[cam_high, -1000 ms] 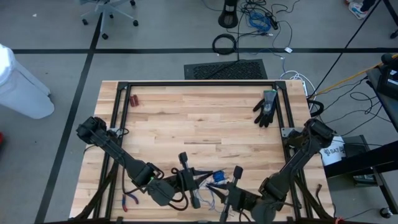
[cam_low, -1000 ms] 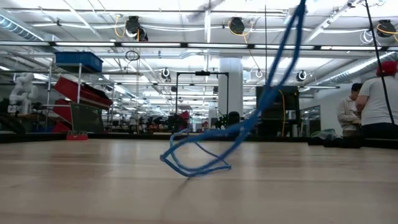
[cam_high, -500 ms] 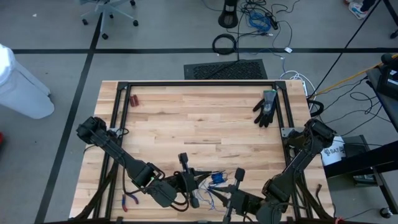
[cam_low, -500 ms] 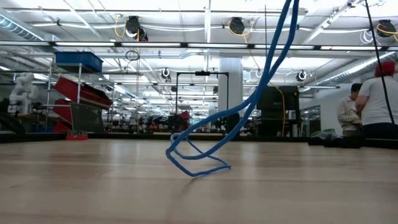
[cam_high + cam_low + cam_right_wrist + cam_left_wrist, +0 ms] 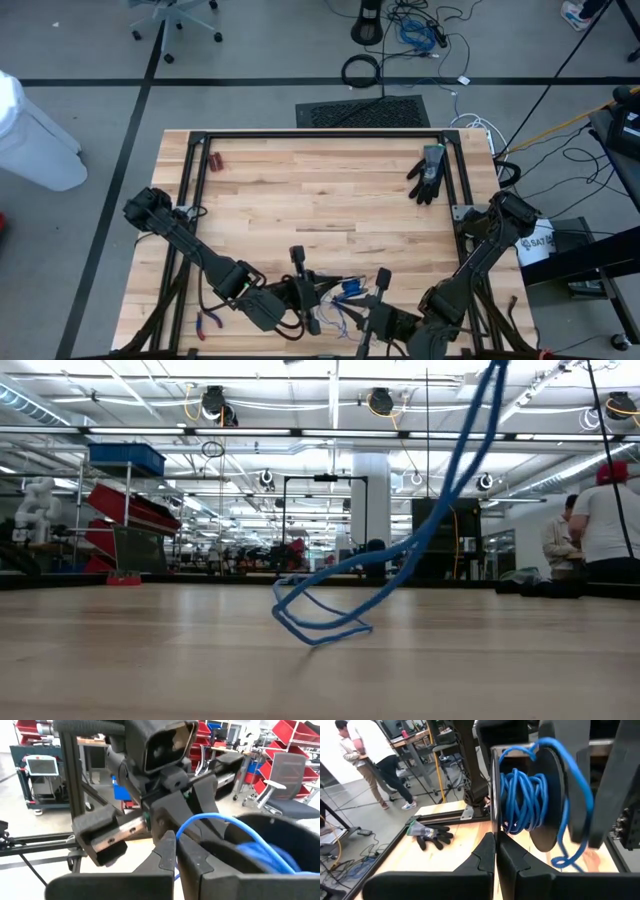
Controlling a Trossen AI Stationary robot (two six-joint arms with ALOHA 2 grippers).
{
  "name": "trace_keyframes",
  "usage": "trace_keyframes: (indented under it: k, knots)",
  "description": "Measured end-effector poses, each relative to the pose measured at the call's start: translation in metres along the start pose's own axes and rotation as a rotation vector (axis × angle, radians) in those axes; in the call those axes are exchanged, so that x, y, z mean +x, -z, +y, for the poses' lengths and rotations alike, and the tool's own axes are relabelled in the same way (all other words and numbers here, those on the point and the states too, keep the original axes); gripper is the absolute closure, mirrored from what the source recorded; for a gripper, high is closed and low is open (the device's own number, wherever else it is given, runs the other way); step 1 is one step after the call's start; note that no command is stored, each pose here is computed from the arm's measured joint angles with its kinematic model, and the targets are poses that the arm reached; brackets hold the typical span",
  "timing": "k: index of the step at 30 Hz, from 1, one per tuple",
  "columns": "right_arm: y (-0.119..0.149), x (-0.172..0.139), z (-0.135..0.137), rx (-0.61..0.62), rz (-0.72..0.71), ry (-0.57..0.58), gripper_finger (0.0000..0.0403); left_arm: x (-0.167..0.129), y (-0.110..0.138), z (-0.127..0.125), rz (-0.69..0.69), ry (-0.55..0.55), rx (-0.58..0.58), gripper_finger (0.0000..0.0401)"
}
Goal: Coil cords
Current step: Coil the blue wire onto a spool
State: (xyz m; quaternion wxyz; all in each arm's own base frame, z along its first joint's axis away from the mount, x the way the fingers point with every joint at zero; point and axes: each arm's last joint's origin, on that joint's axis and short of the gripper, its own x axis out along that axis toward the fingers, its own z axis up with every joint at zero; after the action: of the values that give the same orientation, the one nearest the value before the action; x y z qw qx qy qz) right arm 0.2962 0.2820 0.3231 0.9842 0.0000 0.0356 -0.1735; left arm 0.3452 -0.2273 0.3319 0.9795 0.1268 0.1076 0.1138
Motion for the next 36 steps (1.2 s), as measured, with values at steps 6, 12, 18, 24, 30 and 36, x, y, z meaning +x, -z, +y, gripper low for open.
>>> trace_keyframes:
  k: [6,12,18,24,30,36]
  knots:
    - [0.006,0.003,-0.003,-0.022,0.029,0.017,0.0403,0.0,-0.003,0.0,-0.021,-0.004,-0.051,0.0395]
    - [0.008,0.003,-0.003,-0.056,0.039,0.022,0.0403,-0.001,-0.005,-0.001,-0.04,0.004,-0.07,0.0395]
    - [0.014,0.002,-0.005,-0.101,0.071,0.029,0.0403,-0.005,-0.011,-0.003,-0.081,0.019,-0.116,0.0395]
    - [0.018,0.001,-0.006,-0.143,0.086,0.035,0.0403,-0.013,-0.018,-0.008,-0.133,0.053,-0.165,0.0395]
    - [0.02,-0.003,-0.005,-0.172,0.096,0.023,0.0403,-0.024,-0.023,-0.008,-0.141,0.078,-0.157,0.0395]
    - [0.021,-0.003,-0.005,-0.186,0.099,0.023,0.0403,-0.03,-0.026,-0.008,-0.152,0.069,-0.155,0.0395]
